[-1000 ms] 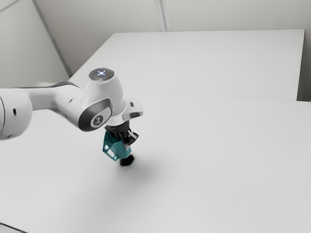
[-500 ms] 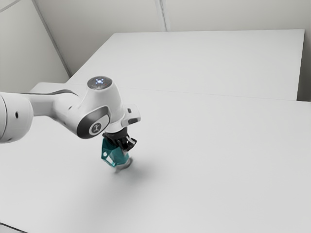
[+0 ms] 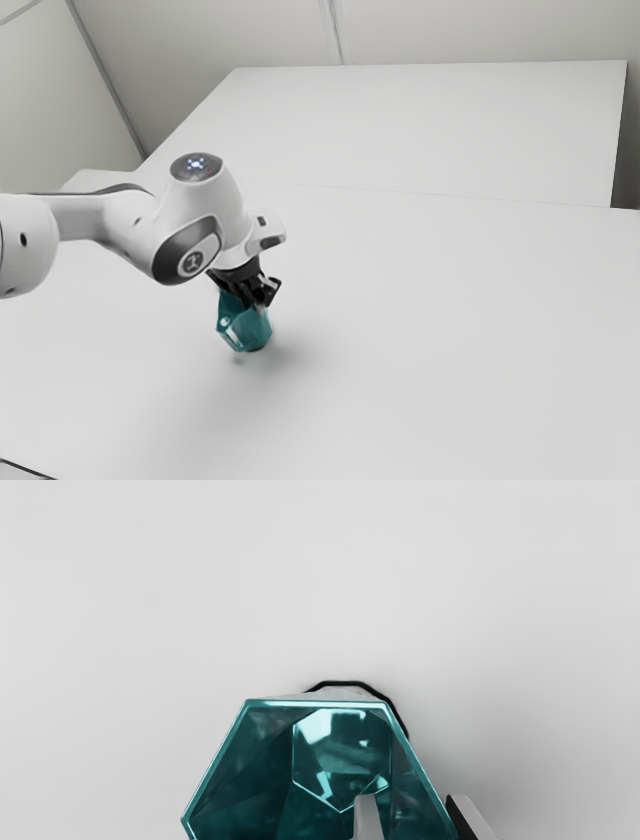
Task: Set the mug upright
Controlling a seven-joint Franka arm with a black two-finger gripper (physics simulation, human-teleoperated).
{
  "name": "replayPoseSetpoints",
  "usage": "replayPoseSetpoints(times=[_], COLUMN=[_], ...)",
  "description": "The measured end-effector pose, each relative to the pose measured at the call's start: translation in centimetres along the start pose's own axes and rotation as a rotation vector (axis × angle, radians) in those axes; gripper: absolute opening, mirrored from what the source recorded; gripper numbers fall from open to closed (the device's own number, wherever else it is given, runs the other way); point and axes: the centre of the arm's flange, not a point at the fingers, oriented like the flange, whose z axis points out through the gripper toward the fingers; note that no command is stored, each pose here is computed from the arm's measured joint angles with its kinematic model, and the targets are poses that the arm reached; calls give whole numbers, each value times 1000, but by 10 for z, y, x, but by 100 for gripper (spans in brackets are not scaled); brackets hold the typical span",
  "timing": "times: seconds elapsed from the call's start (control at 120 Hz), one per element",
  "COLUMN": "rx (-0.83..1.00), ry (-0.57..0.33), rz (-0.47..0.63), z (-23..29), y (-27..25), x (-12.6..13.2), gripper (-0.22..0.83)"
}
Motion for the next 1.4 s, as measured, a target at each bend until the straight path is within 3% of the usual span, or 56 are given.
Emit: replayPoseSetpoints(times=[0.225,0.433,0.942,1.4], rx=[-21,-51,-79,-85], ry=[42,32,-122,-127], rz=[-17,-51,-107,-133], z=[-24,-72,-159,-224], y=[3,5,-22,-64], x=[0,21,85,102], gripper=[38,51,59,59])
